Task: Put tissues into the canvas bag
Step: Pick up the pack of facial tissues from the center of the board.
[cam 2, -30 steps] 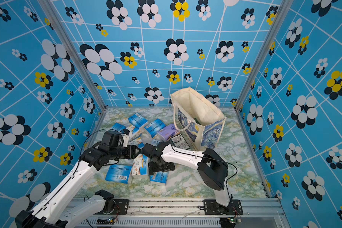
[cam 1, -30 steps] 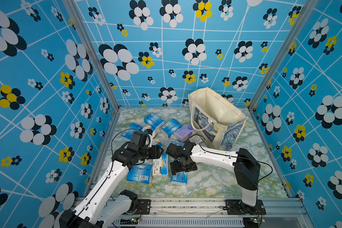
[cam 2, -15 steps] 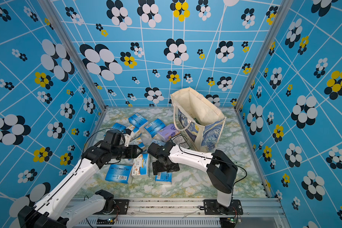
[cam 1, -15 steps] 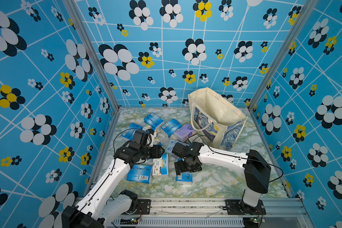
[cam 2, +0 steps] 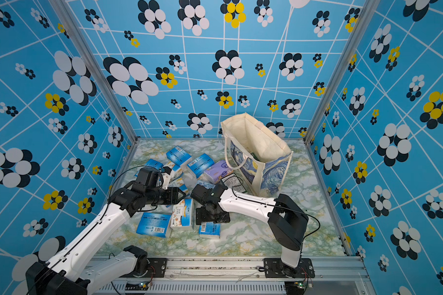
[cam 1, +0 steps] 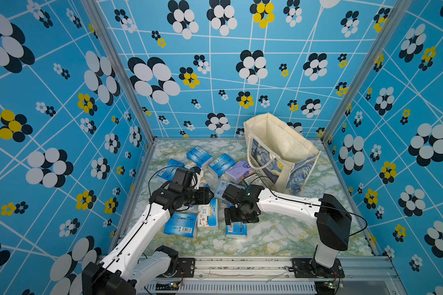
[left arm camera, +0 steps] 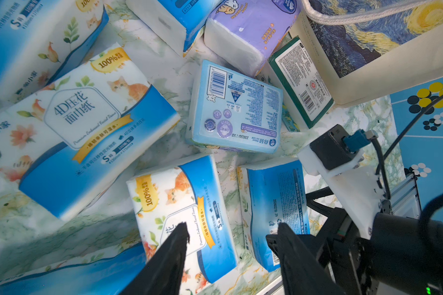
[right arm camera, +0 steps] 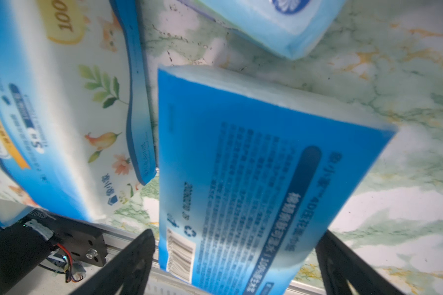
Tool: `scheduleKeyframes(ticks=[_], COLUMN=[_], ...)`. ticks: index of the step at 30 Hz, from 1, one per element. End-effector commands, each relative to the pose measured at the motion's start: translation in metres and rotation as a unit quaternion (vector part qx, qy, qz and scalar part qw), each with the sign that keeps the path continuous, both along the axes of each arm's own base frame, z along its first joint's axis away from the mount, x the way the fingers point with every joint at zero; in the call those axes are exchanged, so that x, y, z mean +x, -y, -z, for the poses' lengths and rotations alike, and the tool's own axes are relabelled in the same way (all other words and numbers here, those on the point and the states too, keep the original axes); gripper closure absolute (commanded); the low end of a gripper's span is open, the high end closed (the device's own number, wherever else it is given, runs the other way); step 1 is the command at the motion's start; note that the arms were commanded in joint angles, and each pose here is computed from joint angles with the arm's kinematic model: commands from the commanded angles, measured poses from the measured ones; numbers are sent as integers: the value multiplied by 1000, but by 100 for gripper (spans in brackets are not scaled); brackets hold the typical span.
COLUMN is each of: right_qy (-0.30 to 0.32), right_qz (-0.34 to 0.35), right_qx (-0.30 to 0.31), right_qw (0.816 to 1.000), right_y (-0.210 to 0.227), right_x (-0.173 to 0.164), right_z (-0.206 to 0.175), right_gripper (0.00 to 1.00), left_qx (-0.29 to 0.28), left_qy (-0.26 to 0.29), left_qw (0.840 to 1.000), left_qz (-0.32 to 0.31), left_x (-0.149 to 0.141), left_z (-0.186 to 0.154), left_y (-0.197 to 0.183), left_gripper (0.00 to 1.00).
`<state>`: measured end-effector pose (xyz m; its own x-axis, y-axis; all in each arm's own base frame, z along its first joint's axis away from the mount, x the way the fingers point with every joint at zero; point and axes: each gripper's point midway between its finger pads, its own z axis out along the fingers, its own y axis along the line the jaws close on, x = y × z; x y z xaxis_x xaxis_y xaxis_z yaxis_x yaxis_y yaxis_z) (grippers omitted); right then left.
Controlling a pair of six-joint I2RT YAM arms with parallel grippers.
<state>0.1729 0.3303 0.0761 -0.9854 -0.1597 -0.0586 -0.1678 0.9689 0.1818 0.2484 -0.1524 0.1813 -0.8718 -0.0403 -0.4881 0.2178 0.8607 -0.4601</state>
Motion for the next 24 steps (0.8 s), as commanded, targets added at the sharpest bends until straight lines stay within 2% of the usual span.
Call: scheduleKeyframes(ticks=[1, 18, 24], right_qy=[-8, -14, -12], right_qz=[6, 3, -1], right_qx=[-17, -40, -68], right_qw=[1000, 999, 998], right_y=[2, -2, 9], right_x=[2, 17, 18], right_z=[9, 24, 29], right_gripper=[1, 1, 1], left_qx=[-2, 1, 2], left_qy=[15, 14, 13], left_qw=[1000, 1000, 1000], left_qz=[8, 12, 14], left_x=[2, 7, 9], left_z=[-9, -7, -8], left_y=[2, 4, 5], left_gripper=[41, 41, 41])
